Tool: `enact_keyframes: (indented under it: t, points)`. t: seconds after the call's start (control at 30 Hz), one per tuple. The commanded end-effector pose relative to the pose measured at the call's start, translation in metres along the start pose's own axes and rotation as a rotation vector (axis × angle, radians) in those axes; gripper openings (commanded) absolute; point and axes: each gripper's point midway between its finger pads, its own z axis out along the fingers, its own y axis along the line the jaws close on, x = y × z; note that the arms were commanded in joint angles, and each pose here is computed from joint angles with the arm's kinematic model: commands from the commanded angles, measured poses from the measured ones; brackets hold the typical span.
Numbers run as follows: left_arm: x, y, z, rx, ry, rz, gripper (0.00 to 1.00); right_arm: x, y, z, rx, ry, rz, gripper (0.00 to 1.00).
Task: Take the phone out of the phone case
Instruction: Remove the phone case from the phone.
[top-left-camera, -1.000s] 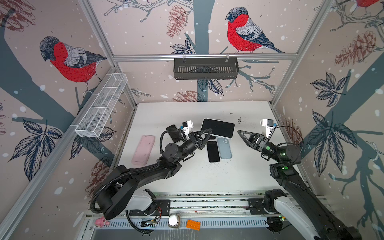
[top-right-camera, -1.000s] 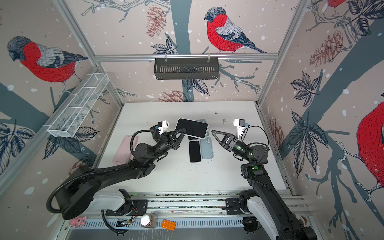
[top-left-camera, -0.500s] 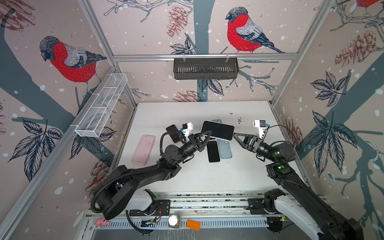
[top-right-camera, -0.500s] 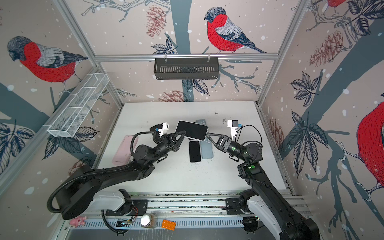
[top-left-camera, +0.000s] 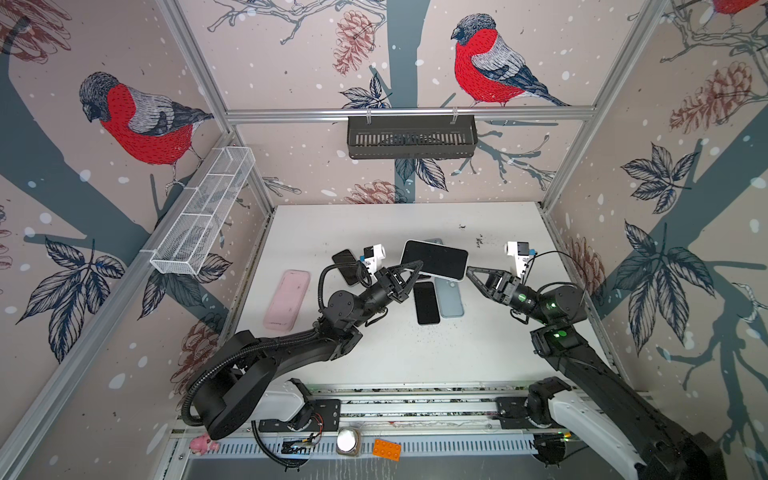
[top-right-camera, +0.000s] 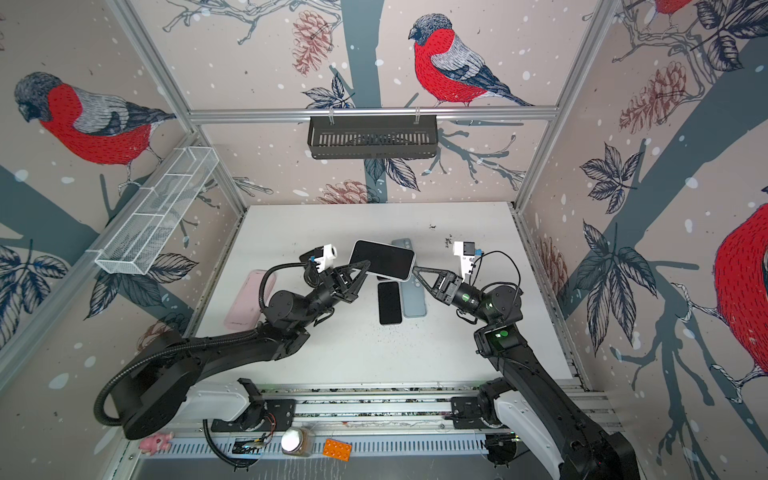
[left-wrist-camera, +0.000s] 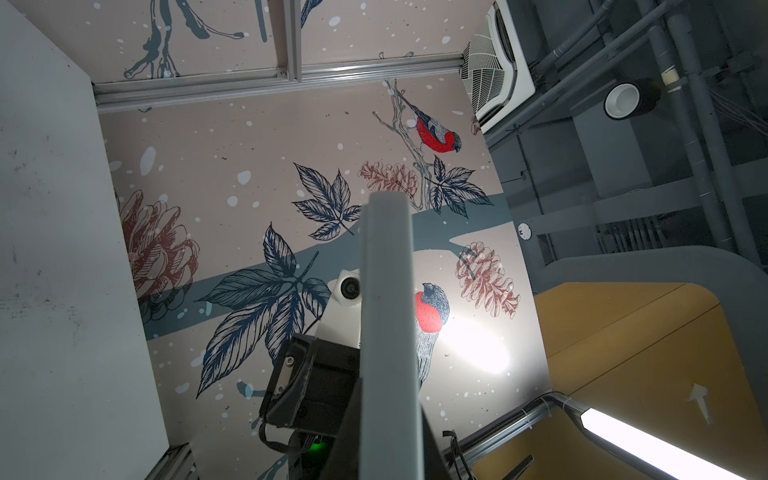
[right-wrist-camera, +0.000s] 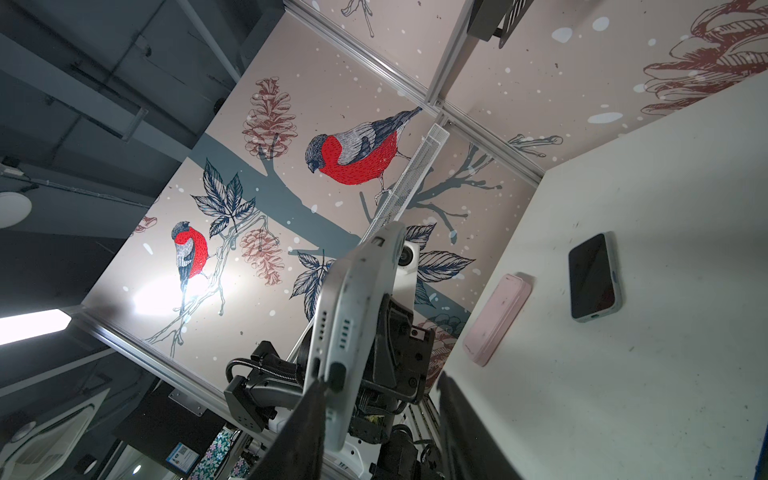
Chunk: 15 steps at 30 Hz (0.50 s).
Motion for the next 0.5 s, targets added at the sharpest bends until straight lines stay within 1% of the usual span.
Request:
enact_keyframes:
  t: [0.0,0.47]
  points:
    - [0.0007,-0.0295,-0.0002,0.109,0.003,0.03,0.0,-0.002,0.0077,0.0001,-0.028,-0.01,-0.04,0.45]
    - [-0.0007,-0.0247,-0.0018,0.092,-0.008,0.036,0.0,-0.0012,0.0091,0.0016,-0.029,-0.009,-0.047,0.44]
